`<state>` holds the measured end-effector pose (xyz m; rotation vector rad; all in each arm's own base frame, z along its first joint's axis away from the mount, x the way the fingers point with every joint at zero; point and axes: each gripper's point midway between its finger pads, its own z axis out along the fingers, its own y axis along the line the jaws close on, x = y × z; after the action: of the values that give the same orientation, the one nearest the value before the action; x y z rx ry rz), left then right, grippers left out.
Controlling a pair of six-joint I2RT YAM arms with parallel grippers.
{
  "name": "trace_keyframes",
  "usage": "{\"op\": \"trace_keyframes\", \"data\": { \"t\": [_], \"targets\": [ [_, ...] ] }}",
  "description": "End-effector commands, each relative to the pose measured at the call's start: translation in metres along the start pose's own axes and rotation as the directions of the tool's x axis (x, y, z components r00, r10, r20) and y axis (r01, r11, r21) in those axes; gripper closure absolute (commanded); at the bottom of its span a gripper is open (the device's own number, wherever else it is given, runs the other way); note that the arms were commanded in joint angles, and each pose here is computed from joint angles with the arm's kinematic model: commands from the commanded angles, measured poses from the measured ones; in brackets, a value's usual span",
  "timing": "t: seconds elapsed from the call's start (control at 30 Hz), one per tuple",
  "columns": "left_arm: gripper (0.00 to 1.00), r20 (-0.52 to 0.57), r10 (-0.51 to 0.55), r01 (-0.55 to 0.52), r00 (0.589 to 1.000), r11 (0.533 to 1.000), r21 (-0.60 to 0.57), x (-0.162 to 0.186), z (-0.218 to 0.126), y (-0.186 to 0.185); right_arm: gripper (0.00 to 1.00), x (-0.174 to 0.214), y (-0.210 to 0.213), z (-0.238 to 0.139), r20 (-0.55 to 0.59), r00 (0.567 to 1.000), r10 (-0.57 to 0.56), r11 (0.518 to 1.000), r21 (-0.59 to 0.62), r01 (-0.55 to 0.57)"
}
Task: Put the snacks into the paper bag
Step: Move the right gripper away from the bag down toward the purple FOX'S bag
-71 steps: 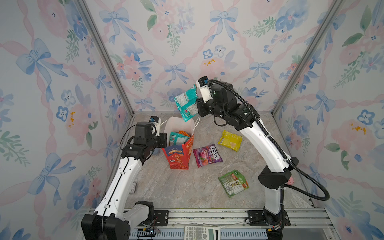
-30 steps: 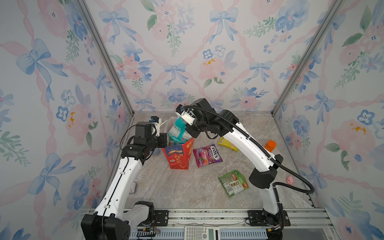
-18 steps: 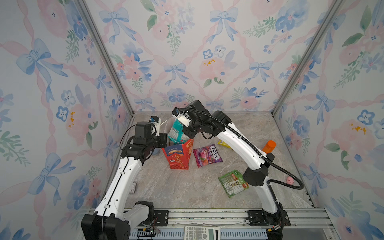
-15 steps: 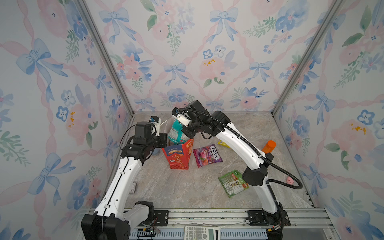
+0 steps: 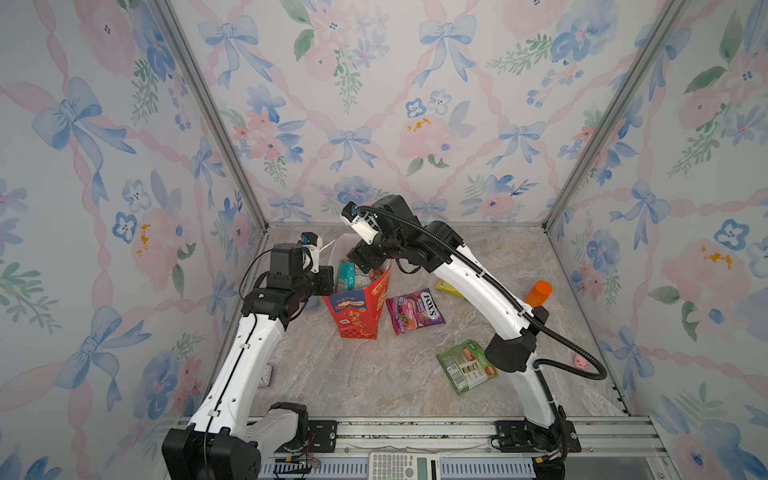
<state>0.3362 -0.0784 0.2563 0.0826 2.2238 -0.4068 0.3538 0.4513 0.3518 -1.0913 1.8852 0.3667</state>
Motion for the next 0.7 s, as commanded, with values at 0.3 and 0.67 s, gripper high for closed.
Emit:
{"op": "trace_keyframes", "data": {
  "t": [0.3, 0.67],
  "targets": [
    [1.00, 0.053, 0.026, -0.027, 0.998, 1.000, 0.004, -0.017, -0.006, -0.002, 0.07, -0.062, -0.004, -0.091, 0.267, 0.937, 0.225, 0.973, -0.118, -0.200],
    [1.00, 0.050, 0.026, -0.027, 0.998, 1.000, 0.004, -0.016, -0.005, -0.001, 0.15, 0.045, -0.085, -0.117, 0.185, 0.823, 0.537, 0.831, 0.050, -0.554]
  ]
}}
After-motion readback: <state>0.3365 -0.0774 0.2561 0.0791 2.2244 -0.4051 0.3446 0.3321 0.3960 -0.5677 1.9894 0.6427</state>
